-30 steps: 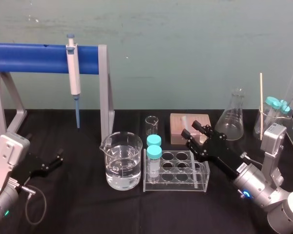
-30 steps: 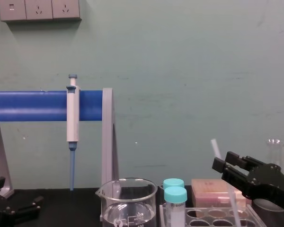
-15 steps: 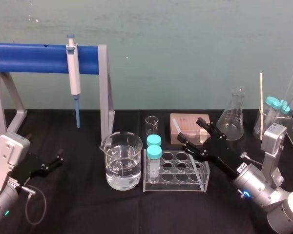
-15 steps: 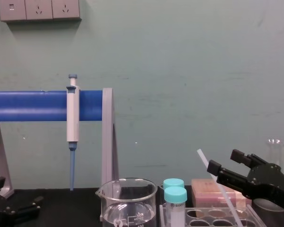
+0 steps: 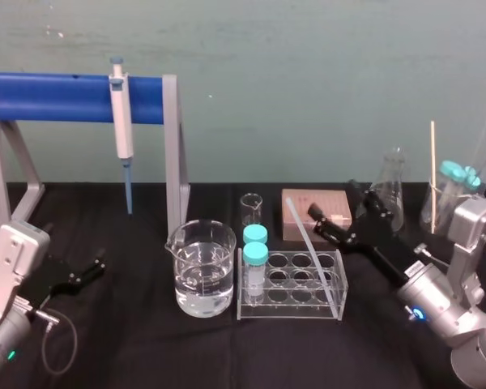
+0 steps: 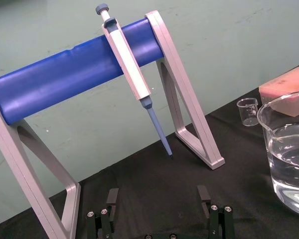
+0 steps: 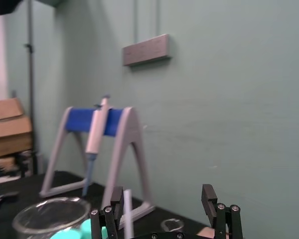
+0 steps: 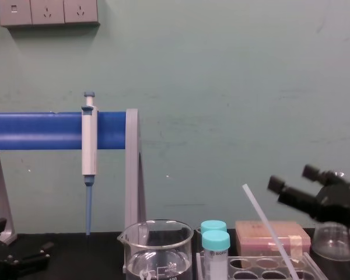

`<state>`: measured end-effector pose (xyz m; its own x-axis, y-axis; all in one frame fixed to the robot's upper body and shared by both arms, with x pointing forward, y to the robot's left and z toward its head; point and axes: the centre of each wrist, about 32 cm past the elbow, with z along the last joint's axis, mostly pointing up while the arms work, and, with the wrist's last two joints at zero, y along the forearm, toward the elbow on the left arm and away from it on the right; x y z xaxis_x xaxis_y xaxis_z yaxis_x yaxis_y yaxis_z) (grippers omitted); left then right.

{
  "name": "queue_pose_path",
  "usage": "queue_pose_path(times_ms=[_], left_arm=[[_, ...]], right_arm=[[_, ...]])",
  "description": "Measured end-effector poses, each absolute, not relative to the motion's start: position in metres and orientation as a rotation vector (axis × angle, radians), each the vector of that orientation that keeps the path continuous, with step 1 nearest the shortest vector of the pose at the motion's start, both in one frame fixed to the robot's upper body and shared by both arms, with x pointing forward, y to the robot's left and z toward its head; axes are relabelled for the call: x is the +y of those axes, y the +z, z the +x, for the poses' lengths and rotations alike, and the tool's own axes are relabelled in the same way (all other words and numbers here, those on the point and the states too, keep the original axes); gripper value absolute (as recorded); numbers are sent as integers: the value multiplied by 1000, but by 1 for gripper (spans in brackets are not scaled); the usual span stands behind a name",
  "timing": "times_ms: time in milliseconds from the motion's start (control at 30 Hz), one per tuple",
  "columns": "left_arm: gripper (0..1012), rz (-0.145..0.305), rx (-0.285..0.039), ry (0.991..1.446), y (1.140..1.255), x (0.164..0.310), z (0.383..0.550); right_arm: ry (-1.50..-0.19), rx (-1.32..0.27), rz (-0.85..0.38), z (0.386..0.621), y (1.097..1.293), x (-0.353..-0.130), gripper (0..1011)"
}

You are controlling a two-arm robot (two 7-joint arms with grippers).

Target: Pick up the stirring rod with one hand, then place it down.

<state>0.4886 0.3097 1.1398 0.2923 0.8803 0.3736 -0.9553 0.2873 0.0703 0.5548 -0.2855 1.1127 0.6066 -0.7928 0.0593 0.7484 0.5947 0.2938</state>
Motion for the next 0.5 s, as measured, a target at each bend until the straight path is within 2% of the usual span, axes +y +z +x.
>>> queue_pose_path(times_ms=[200,300,500], left_arm=[[1000,304,-285,1248,1140,310,489],[1000,305,-285,1248,1140,310,489],[1000,304,-285,1248,1140,310,489]], right_arm=[[-1045,-157,250,543,1127,-291,1000],[-1150,-80,234,534,1133,-297,1000],[-1257,42,169,525,1138,-303,1000]])
